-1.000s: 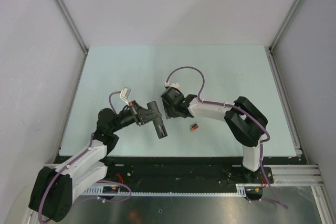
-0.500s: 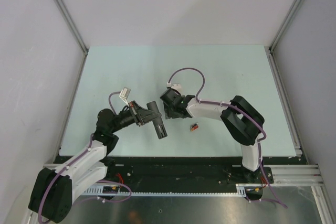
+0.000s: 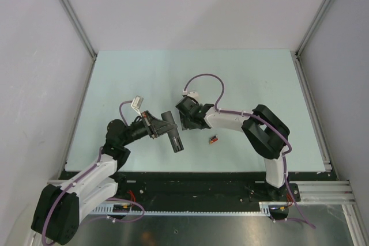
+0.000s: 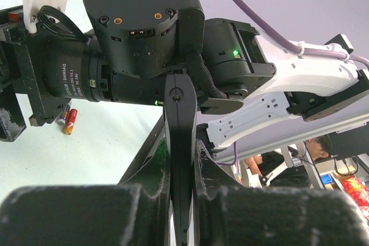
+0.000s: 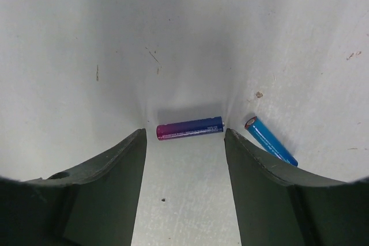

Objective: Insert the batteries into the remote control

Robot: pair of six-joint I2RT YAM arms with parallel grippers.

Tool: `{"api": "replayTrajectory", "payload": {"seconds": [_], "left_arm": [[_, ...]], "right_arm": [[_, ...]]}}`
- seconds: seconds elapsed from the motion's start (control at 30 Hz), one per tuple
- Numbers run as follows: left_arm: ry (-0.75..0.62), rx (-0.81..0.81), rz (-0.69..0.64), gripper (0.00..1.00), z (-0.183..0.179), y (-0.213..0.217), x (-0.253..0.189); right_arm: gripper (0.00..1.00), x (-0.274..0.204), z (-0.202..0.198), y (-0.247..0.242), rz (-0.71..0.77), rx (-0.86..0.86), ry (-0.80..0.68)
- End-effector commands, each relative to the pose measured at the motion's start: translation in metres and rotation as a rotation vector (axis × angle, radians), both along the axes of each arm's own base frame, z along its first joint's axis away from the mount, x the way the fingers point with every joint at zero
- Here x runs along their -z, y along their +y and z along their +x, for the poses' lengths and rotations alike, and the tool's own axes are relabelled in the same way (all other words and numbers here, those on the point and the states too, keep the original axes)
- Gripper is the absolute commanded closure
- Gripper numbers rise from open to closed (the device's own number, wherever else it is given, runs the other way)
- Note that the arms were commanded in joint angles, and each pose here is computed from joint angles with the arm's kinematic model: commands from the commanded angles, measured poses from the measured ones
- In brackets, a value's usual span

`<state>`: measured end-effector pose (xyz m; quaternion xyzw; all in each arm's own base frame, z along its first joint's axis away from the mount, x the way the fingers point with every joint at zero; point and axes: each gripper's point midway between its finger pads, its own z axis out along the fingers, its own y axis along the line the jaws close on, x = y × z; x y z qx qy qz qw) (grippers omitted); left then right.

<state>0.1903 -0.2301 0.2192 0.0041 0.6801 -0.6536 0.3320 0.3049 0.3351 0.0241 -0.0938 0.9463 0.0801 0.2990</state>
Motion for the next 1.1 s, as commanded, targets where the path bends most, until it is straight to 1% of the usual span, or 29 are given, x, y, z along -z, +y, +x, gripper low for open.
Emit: {"api": "replayTrajectory", "payload": {"seconds": [0.0,0.27,0.67,0.77,0.8,0.9,1.07], "left_arm": [[-0.034,-0.007,-0.020,1.00,0.001,0.002,-0.009],[-0.032,-0.014,-0.021,1.00,0.001,0.003,-0.009],[-0.032,-0.017,-0.021,1.00,0.001,0.003,-0.008],[-0.030,-0.016,-0.021,1.00,0.001,0.003,-0.007],[-0.032,-0.014,-0.021,1.00,0.000,0.003,-0.007],[-0.032,-0.013,-0.022,1.00,0.000,0.003,-0.008],[-0.034,-0.006,-0.026,1.00,-0.003,0.003,-0.008]], "right_arm": [[0.39,0.005,0.004,-0.004,-0.048,-0.027,0.000],[0.39,0.002,0.007,-0.007,-0.078,-0.082,-0.020],[0.44,0.005,0.009,-0.010,-0.101,-0.122,-0.021],[0.47,0.006,0.009,-0.010,-0.103,-0.128,-0.018],[0.51,0.006,0.008,-0.010,-0.106,-0.134,-0.017],[0.54,0.004,0.007,-0.011,-0.116,-0.152,-0.018],[0.61,-0.005,0.009,-0.013,-0.160,-0.239,-0.052]]}}
